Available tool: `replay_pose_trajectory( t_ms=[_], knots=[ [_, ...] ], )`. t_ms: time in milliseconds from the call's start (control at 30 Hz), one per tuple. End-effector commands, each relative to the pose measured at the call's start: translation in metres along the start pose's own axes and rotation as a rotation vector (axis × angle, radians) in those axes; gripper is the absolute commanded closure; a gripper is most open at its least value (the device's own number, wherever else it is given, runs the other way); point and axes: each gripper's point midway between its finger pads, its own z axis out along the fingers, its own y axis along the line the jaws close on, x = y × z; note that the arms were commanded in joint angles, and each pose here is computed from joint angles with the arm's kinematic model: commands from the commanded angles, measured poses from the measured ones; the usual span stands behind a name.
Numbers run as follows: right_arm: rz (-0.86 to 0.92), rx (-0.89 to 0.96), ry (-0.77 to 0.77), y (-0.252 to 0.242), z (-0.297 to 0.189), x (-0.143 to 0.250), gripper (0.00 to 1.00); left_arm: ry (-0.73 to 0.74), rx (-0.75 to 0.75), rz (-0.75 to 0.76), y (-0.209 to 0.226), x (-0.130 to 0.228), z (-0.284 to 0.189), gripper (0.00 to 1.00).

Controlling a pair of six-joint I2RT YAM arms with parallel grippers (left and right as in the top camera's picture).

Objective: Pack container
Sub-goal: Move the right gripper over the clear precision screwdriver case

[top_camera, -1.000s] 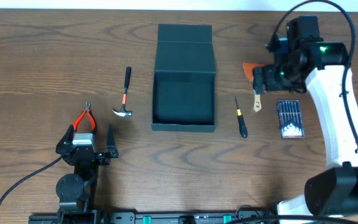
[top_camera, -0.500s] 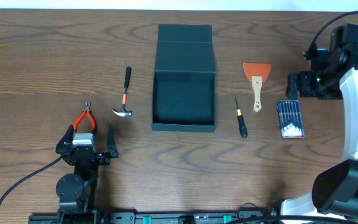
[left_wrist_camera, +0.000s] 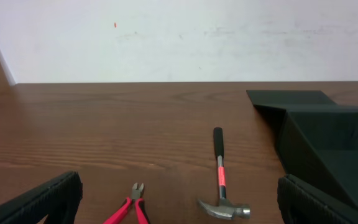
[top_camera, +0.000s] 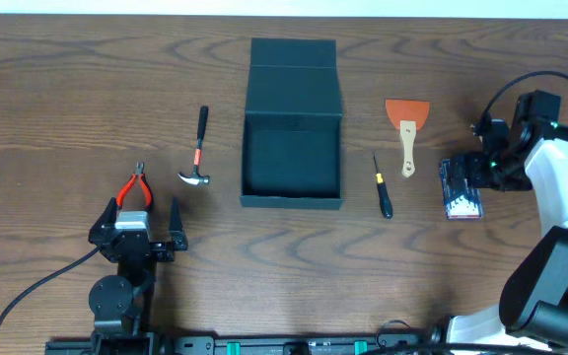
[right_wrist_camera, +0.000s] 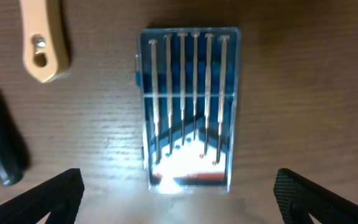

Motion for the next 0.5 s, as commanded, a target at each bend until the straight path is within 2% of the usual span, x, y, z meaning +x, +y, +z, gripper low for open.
replay_pose_trajectory(
  t_ms=[0,467],
  knots=[
    [-0.017,0.018,0.007,-0.004,0.007,0.006,0.01,0.019,0.017,0.014,-0.003,0.008,0.000,0.02],
    [-0.014,0.093,-0.010,-0.015,0.025,0.010,0.01,0.019,0.017,0.014,-0.003,0.008,0.000,0.02]
  ],
)
